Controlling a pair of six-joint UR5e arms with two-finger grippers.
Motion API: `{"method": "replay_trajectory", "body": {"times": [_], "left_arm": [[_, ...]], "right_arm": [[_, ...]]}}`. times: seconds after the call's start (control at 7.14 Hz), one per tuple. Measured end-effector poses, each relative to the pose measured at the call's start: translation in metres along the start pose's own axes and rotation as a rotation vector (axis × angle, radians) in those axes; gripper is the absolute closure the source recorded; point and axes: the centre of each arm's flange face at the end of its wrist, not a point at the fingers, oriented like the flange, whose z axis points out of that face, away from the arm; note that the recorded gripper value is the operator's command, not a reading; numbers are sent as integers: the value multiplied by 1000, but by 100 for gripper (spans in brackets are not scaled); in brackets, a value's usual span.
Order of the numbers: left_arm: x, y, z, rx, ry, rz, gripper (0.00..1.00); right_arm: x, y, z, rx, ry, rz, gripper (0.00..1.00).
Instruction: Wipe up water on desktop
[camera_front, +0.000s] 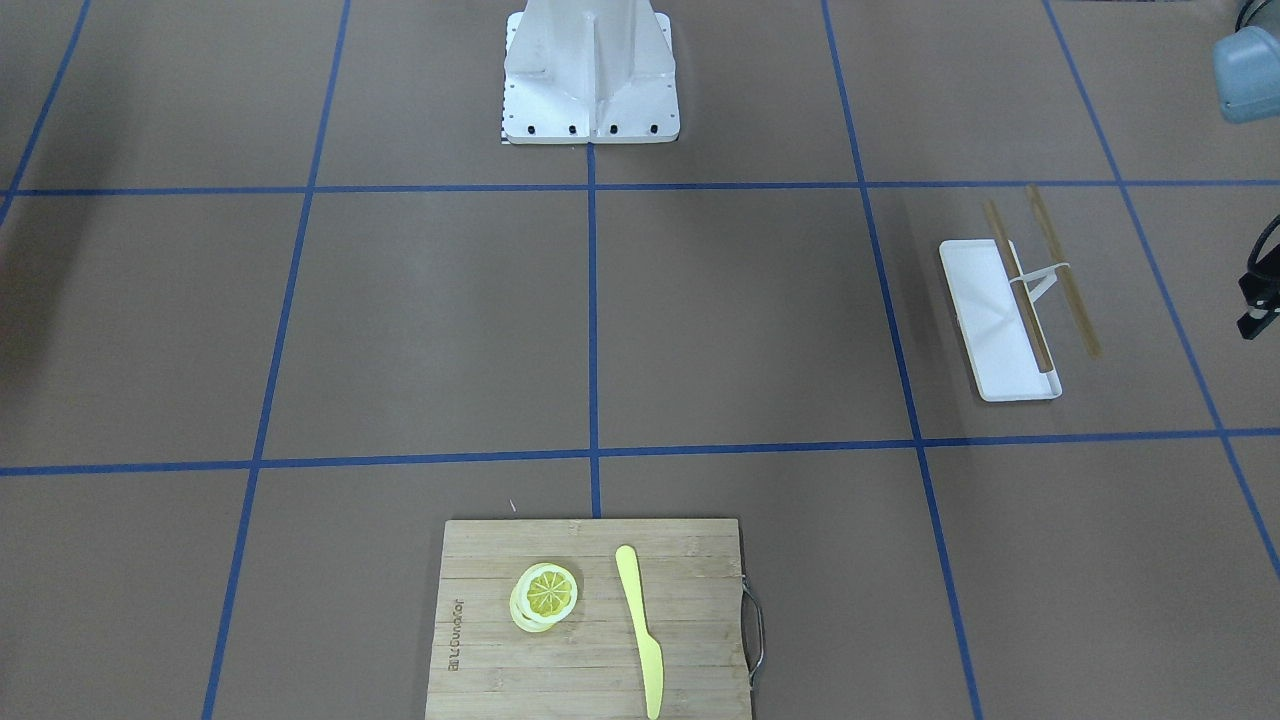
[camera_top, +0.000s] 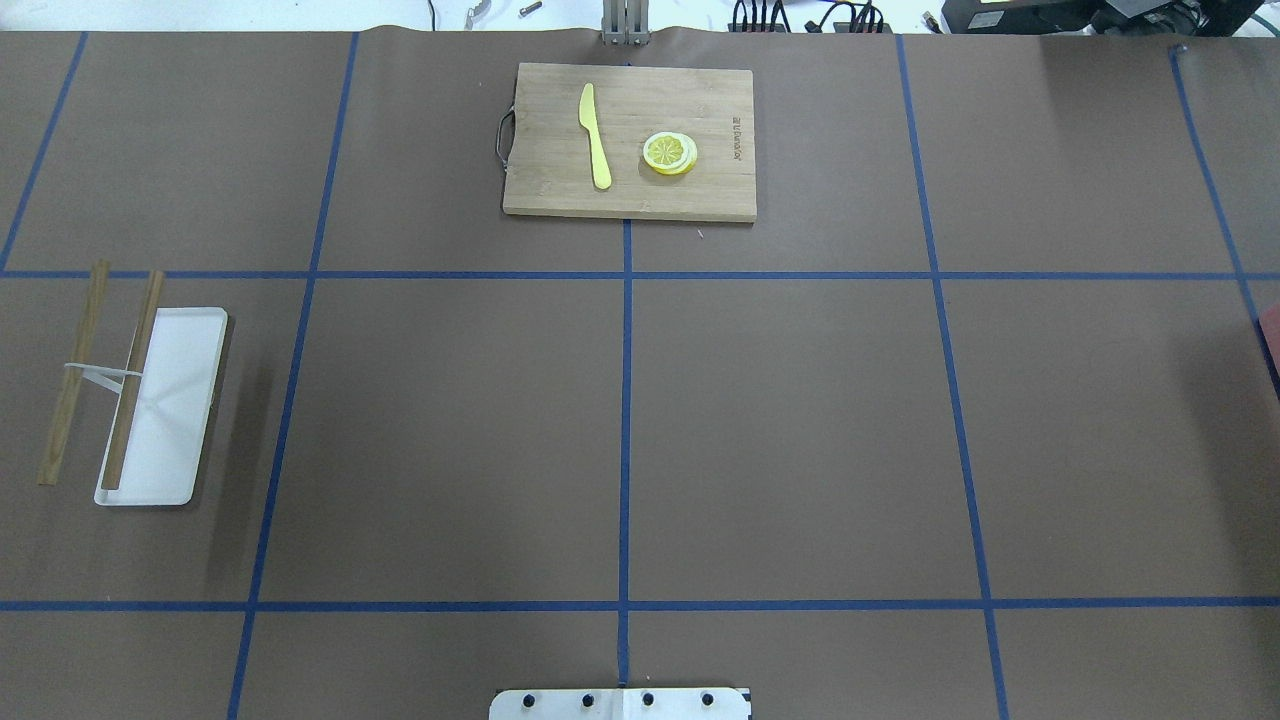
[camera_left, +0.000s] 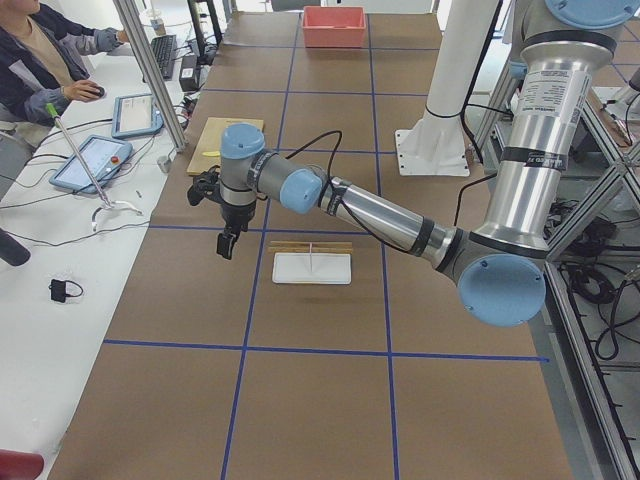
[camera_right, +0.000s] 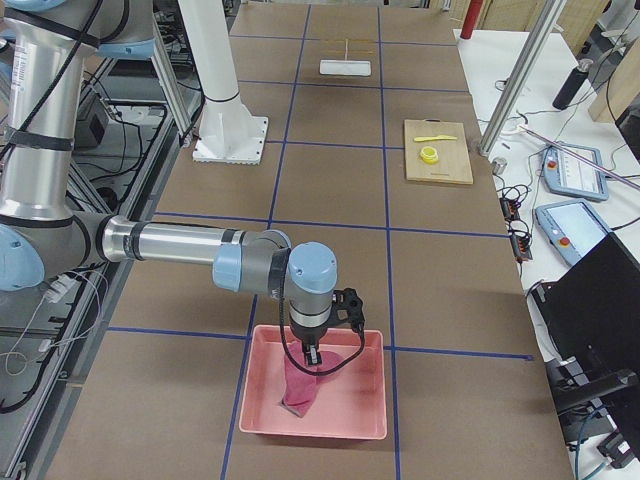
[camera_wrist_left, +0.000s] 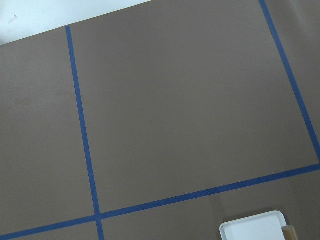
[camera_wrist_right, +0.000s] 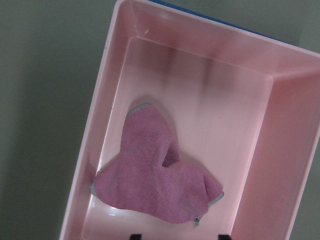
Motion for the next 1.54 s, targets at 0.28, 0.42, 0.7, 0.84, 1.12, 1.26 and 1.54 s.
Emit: {"method": "replay_trajectory", "body": {"times": [0.28,0.42,0.7,0.84,1.12,1.26,1.54], "left_arm": [[-2,1,1,-4,-1,0,3],[-7,3,1,-18,-4,-4,3],[-34,12,0,-95,7,7,2],[-58,23,1,-142,27,-17,2],[-107,55,14,-200,45,-94,2],[-125,74,19,-212,46,-112,2],[-138,90,21,-214,47,-126,2]], "right_arm": [[-1,-10,-6,14,5,-9,0],[-2,-22,-14,28,10,-18,0],[0,-48,-23,45,13,-26,0],[4,-60,-24,49,12,-27,0],[7,-75,-27,55,10,-22,0],[8,-79,-27,58,10,-22,0],[9,-84,-28,60,11,-24,0]]}}
